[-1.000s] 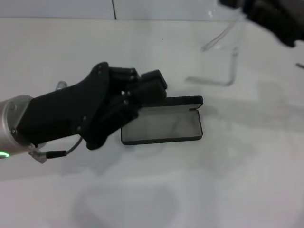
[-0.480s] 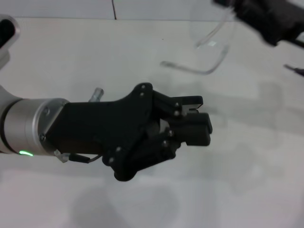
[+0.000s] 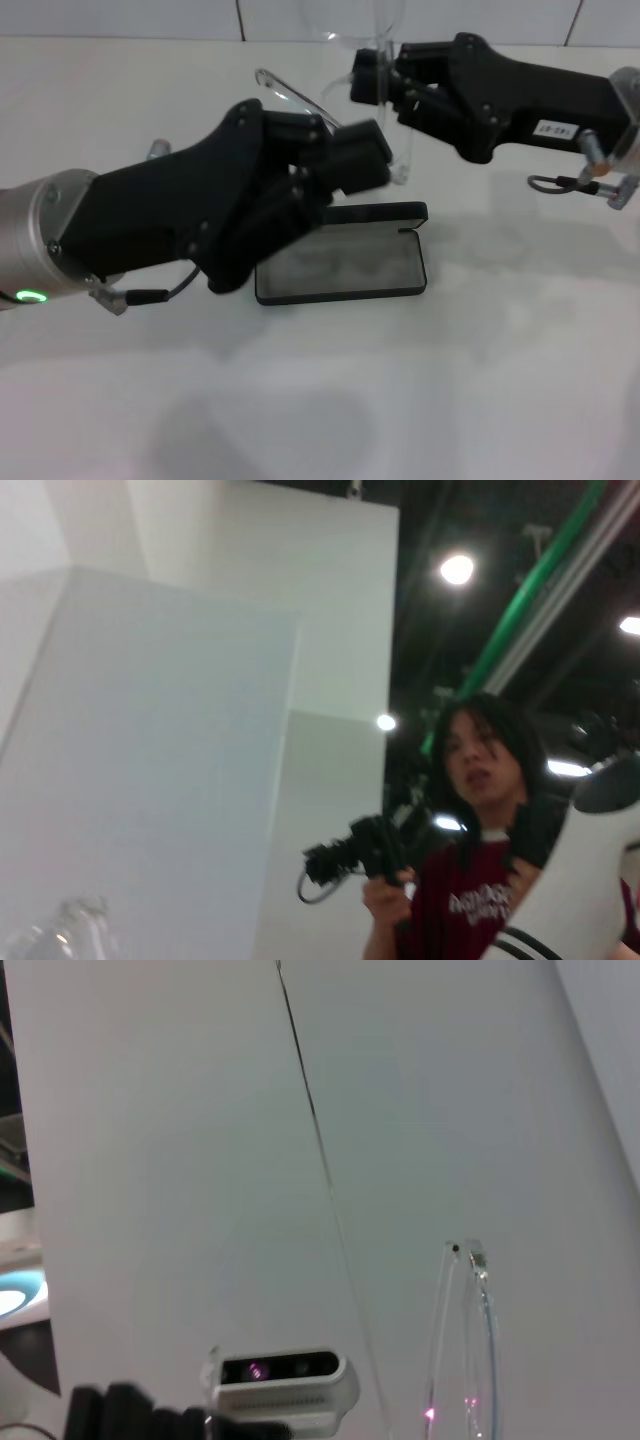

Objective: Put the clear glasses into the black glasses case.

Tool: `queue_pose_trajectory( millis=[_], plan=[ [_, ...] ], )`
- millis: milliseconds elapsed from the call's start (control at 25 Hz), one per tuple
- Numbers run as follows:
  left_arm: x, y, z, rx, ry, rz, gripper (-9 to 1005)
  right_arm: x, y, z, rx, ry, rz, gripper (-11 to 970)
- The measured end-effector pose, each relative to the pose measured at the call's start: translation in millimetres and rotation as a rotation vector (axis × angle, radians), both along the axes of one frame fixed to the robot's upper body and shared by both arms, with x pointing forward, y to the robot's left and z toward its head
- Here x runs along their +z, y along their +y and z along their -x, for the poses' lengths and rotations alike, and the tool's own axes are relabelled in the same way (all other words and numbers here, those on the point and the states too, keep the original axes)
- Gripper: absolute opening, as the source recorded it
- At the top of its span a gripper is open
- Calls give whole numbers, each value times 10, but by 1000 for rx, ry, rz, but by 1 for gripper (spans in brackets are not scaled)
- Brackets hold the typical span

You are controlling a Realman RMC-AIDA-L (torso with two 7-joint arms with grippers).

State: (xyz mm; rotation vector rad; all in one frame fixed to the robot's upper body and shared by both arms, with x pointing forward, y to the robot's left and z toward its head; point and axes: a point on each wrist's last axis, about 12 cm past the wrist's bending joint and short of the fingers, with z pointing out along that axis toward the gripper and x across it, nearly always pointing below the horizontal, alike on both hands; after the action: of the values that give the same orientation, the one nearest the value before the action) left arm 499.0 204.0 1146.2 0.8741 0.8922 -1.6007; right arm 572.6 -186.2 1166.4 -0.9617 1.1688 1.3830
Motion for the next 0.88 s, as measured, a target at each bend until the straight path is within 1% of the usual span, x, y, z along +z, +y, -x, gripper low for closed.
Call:
queue_pose_trajectory(
  millis=[160, 480, 880],
  plan=[
    [-17, 28, -15, 28, 23, 19, 81, 3, 76, -10, 25, -7, 30, 125],
    [-38, 22, -45, 54, 41, 11, 80, 24, 232, -18, 86, -42, 79, 125],
    [-72, 62, -81, 105, 78, 26, 80, 29, 275, -10, 106, -64, 98, 126]
  ],
)
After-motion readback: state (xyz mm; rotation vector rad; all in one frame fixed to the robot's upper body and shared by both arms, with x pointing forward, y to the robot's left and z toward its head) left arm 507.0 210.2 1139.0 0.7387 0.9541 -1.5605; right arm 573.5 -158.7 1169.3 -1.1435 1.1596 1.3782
